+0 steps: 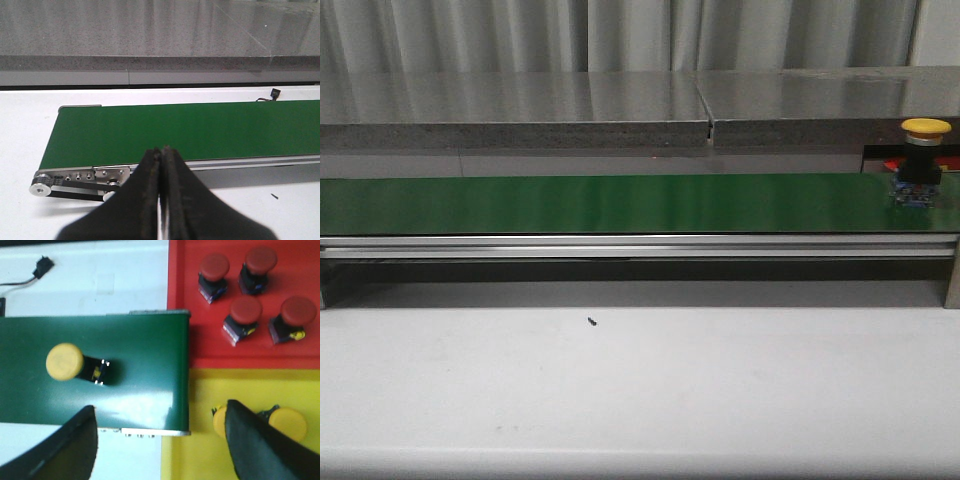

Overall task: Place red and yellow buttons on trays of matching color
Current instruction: 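Grasp the yellow button arriving at the belt's end with the right gripper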

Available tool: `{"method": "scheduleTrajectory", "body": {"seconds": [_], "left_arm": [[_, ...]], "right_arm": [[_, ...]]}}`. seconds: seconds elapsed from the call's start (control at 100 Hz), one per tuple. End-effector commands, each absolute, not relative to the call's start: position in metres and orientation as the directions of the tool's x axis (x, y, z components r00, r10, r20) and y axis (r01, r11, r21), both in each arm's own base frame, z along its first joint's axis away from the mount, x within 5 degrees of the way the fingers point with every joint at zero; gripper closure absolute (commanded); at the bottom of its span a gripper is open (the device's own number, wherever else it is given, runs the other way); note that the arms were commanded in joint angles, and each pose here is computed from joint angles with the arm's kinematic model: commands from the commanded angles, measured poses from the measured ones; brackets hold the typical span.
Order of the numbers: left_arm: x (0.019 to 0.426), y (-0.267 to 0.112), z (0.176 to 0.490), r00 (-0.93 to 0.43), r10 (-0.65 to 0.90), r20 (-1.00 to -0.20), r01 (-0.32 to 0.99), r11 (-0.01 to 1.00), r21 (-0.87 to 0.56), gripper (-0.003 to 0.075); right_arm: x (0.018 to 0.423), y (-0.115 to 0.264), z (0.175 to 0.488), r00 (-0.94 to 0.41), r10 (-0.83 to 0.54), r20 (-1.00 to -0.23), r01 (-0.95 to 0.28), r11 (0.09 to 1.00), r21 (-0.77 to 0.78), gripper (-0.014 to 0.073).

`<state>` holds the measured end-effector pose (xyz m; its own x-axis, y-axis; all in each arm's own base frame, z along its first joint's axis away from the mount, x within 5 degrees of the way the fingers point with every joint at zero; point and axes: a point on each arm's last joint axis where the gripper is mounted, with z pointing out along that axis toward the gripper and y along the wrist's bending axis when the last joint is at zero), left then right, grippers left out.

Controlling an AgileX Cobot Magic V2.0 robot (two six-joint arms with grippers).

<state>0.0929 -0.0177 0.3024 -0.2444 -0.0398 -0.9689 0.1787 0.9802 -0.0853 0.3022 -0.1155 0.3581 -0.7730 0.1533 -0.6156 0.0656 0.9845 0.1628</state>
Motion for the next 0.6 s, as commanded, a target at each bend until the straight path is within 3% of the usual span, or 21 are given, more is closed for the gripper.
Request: {"method": "scheduleTrajectory", "body": {"seconds": [0.0, 0.17, 0.34, 0.59], "left_arm": [[0.094, -0.016, 0.317, -0.163, -0.074, -0.984, 0.161, 0.982, -0.101, 0.0739], [0.094, -0.016, 0.317, -0.163, -0.074, -0.984, 0.161, 0.982, -0.101, 0.0739], [0.094, -0.016, 0.317, -0.163, -0.074, -0.984, 0.161, 0.982, -0.101, 0.0739], [0.094, -0.016, 0.317, -0.163, -0.074, -0.984, 0.161, 0.982, -0.101, 0.0739]], "right_arm": [[0.290, -0.112, 0.364, -0.705, 0.155, -0.692, 0.085, 0.987, 0.134, 0.0062], [0.293, -0.099, 0.335, -0.736, 0.130, -0.665, 0.057, 0.990, 0.131, 0.0061], [0.313, -0.079, 0.324, -0.733, 0.037, -0.679, -0.030, 0.996, 0.088, 0.0061], [0.337, -0.070, 0.308, -0.721, -0.006, -0.693, -0.055, 0.997, 0.049, 0.0046]]}}
